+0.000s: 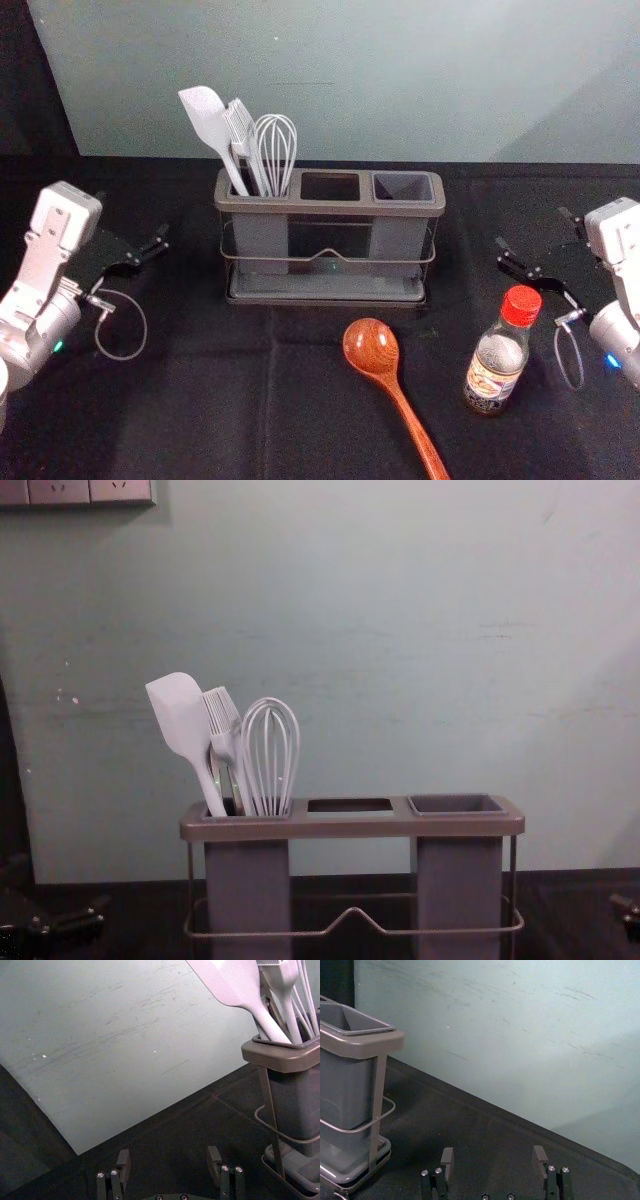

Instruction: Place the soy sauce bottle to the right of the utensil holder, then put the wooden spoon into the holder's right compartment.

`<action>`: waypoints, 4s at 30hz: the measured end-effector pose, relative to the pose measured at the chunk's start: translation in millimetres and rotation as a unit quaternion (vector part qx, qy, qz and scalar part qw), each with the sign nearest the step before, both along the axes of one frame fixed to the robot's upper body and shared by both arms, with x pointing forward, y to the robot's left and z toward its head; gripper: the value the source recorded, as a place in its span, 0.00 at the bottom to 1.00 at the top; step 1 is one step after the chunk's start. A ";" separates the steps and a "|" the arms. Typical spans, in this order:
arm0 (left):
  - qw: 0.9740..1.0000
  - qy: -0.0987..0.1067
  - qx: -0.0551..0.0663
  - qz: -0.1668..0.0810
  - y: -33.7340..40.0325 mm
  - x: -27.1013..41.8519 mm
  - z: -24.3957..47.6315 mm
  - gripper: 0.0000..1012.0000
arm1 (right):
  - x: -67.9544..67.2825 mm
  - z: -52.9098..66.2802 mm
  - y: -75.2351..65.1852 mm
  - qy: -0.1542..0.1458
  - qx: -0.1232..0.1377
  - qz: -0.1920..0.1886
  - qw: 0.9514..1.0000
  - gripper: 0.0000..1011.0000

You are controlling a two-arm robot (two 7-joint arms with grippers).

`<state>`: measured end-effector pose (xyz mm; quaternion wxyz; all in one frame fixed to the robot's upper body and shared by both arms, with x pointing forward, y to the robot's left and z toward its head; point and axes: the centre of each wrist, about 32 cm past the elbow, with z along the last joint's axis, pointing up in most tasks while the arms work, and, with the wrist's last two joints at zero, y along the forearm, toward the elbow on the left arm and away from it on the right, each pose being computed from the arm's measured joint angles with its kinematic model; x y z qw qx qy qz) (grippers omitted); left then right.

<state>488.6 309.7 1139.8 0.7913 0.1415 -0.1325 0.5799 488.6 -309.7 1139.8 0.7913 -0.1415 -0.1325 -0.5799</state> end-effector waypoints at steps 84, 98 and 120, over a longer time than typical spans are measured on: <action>1.000 0.000 0.000 0.000 0.0 0.0 0.0 0.99 | -157.1 35.5 -37.7 0.004 0.040 0.089 0.995 0.99; 1.000 0.000 0.000 0.000 0.0 0.0 0.0 0.99 | -149.8 30.5 -21.3 0.013 0.123 0.135 0.983 0.99; 1.000 0.000 0.000 0.000 0.0 0.0 0.0 0.99 | -122.5 23.5 -0.7 0.022 0.152 0.154 0.976 0.99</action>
